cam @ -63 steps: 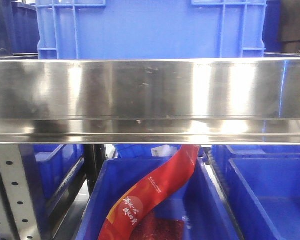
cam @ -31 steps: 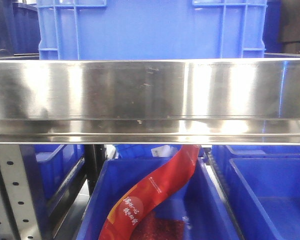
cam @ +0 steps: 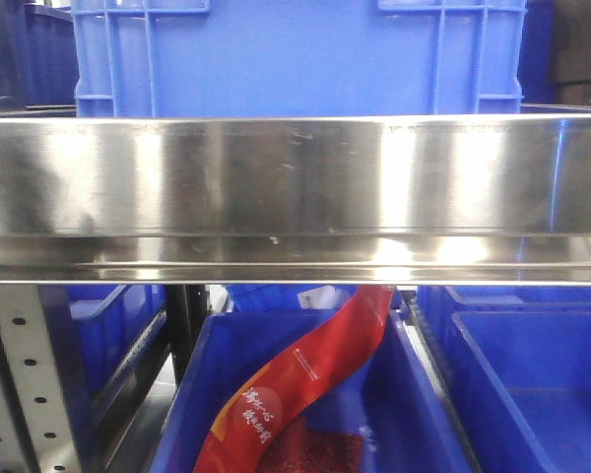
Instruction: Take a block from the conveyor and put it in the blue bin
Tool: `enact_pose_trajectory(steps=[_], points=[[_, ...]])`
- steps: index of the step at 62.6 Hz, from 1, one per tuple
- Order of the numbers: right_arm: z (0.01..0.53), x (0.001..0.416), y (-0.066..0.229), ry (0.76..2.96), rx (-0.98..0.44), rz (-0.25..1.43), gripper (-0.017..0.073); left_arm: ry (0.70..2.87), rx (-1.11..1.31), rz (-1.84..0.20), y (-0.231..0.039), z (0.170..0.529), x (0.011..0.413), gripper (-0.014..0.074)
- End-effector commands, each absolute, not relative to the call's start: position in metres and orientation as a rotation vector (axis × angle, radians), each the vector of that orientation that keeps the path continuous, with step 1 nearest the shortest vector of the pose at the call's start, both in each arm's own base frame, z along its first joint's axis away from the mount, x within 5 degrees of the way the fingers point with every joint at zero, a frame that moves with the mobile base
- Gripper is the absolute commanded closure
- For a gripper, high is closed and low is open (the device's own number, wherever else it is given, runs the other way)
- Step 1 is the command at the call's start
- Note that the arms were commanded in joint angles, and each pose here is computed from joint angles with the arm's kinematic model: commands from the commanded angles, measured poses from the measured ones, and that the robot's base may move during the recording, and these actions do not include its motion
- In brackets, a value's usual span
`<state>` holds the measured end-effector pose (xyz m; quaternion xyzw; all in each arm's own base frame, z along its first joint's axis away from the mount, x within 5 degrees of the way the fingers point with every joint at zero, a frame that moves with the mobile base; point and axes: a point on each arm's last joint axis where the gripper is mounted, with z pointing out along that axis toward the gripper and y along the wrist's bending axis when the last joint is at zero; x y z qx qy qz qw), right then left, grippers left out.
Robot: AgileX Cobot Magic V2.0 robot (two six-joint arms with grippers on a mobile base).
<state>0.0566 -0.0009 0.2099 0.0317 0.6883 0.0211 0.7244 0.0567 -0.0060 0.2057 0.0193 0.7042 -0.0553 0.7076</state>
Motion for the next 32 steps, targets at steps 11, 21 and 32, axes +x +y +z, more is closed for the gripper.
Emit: enact_pose_trajectory(steps=[11,21,32], points=[[0.2119,0.0562,-0.0014,1.497,0.07,0.035,0.0727,1.545,0.042,-0.117,-0.0057,0.2076,0.0562,0.0704],[0.2119,0.0562,-0.0014,1.497,0.07,0.035,0.0727,1.545,0.042,-0.117,-0.0057,0.2076,0.0562,0.0704],[0.2119,0.0562,-0.0014,1.497,0.07,0.035,0.0727,1.545,0.042,-0.117,-0.0057,0.2076,0.0562,0.0704]])
